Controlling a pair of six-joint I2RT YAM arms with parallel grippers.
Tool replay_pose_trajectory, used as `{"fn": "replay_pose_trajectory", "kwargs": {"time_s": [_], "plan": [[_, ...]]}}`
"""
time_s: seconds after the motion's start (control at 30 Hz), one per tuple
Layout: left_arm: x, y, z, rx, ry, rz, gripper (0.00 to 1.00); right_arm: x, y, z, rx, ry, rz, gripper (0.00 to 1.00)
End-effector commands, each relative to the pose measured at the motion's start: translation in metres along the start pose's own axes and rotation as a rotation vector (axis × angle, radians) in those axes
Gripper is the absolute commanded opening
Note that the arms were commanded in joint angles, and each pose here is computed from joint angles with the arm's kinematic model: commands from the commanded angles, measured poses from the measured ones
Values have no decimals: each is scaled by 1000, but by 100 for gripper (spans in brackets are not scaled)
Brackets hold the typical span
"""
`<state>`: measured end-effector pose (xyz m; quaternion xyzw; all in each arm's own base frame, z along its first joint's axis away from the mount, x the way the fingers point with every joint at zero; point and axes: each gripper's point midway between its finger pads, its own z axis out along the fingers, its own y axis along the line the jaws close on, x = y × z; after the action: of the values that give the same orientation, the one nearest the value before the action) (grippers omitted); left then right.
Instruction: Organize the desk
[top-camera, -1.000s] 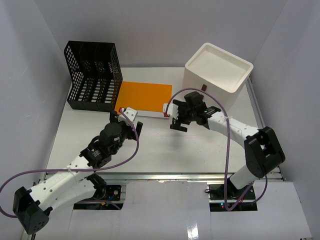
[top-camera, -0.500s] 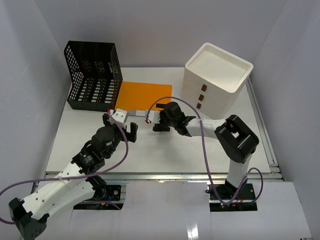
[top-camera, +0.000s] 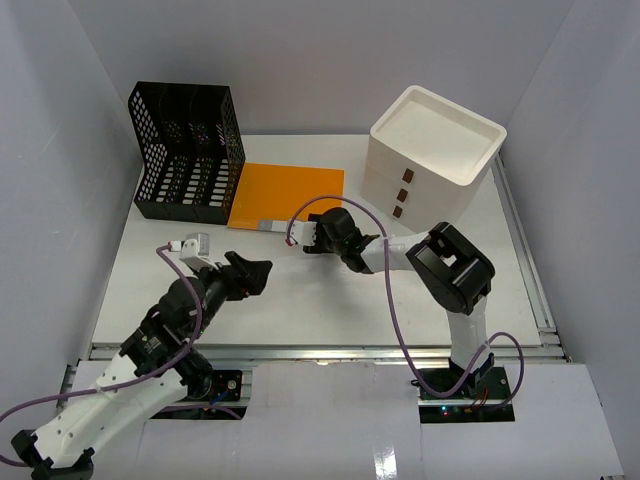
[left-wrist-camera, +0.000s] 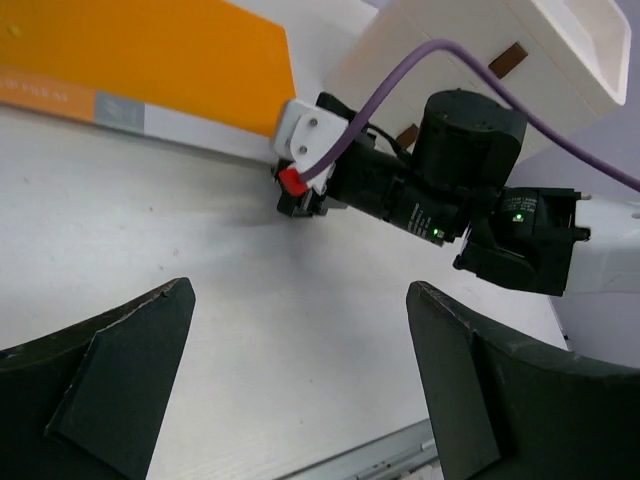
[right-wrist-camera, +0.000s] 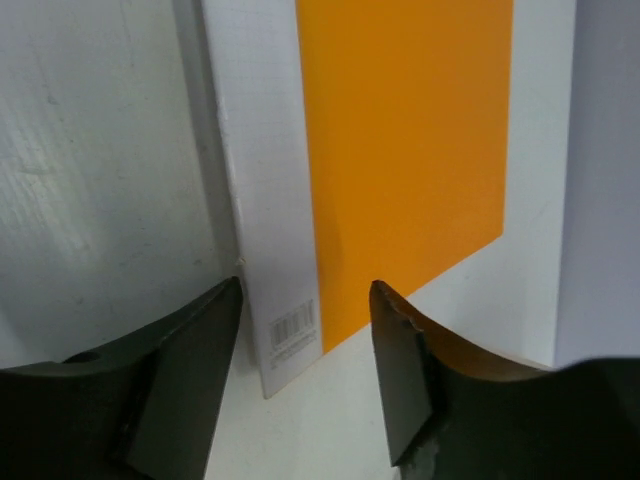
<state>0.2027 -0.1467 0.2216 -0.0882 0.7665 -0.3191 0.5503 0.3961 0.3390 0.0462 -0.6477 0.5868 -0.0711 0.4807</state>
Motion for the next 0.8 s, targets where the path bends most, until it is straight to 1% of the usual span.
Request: {"fn": "replay_pose_trajectory", "kwargs": {"time_s": [0.0, 0.1, 0.17, 0.27, 0.33, 0.43, 0.5, 0.6, 0.67, 0.77], "plan": [[49, 9, 10, -30, 124, -253, 98, 0, 11, 2, -55, -20, 25, 48], [64, 8, 20, -27, 146, -370, 98, 0, 19, -3, -92, -29, 31, 36], [76, 14, 27, -48, 158, -414, 98, 0, 23, -6, -117, -35, 50, 26], [86, 16, 41, -62, 158, -504, 98, -5, 30, -14, -165, -61, 83, 18], [96, 20, 51, -81, 163, -553, 98, -14, 31, -25, -188, -99, 100, 15], [106, 27, 64, -111, 167, -573, 98, -23, 28, -39, -199, -130, 139, 13], [99, 26, 73, -109, 138, -588, 98, -30, 24, -53, -204, -158, 155, 13], [97, 35, 88, -165, 110, -586, 98, -35, 20, -69, -207, -181, 187, 11], [90, 33, 97, -175, 86, -590, 98, -41, 17, -81, -208, -201, 198, 11], [85, 36, 110, -201, 60, -591, 98, -41, 21, -92, -223, -210, 214, 10]]}}
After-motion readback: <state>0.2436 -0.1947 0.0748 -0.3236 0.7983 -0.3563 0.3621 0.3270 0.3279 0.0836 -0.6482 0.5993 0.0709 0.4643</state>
